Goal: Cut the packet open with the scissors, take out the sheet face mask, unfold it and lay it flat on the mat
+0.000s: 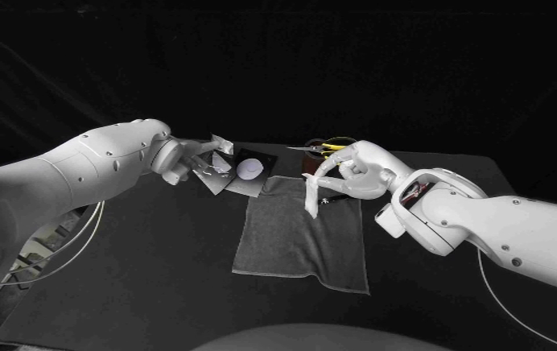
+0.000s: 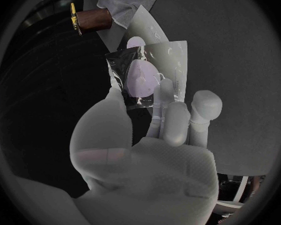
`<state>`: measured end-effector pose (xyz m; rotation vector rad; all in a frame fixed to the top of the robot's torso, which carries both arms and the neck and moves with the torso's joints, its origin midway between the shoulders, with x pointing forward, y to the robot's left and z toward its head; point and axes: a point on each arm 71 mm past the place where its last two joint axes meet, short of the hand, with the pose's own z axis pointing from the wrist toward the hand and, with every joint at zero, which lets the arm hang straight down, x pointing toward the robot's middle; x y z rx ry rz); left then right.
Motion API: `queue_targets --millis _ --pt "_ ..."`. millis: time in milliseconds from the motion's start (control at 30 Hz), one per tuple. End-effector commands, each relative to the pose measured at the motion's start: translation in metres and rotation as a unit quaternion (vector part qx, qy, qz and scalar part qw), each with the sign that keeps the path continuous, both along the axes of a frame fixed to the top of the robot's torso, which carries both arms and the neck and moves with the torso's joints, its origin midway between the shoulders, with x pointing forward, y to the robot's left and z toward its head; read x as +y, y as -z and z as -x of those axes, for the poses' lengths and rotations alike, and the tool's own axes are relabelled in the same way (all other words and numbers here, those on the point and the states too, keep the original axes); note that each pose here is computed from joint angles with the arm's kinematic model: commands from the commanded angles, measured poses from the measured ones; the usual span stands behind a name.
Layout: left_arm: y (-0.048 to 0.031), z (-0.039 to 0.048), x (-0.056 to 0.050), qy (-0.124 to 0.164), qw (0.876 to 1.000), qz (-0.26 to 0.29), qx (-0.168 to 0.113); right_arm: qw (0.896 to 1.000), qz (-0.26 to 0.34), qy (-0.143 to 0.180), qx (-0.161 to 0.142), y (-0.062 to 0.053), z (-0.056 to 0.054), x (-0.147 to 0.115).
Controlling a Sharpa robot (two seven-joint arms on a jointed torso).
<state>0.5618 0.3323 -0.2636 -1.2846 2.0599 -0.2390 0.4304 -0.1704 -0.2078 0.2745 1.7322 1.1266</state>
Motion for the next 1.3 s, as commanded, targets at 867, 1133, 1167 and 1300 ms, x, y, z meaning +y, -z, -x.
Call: queue_targets --millis 867,1133,1167,1300 --pt "-0.0407 0.0202 -0.010 0.163 0.953 0.104 -0.234 1.000 0.009 0.000 0.003 0.004 -0.001 -0.006" --pt "-0.0564 0.0526 -0.050 0.259 0.900 0.185 -0.296 1.000 -0.002 0.007 0.013 0.008 0.000 -0.008" --pt "-0.0570 0.0570 -0.056 0.269 0.895 0.193 -0.299 1.000 -0.009 0.012 0.015 0.009 0.000 -0.008" --pt "-0.0555 0.0724 -0.076 0.294 0.879 0.219 -0.305 0.998 -0.042 0.039 0.034 0.011 -0.001 -0.012"
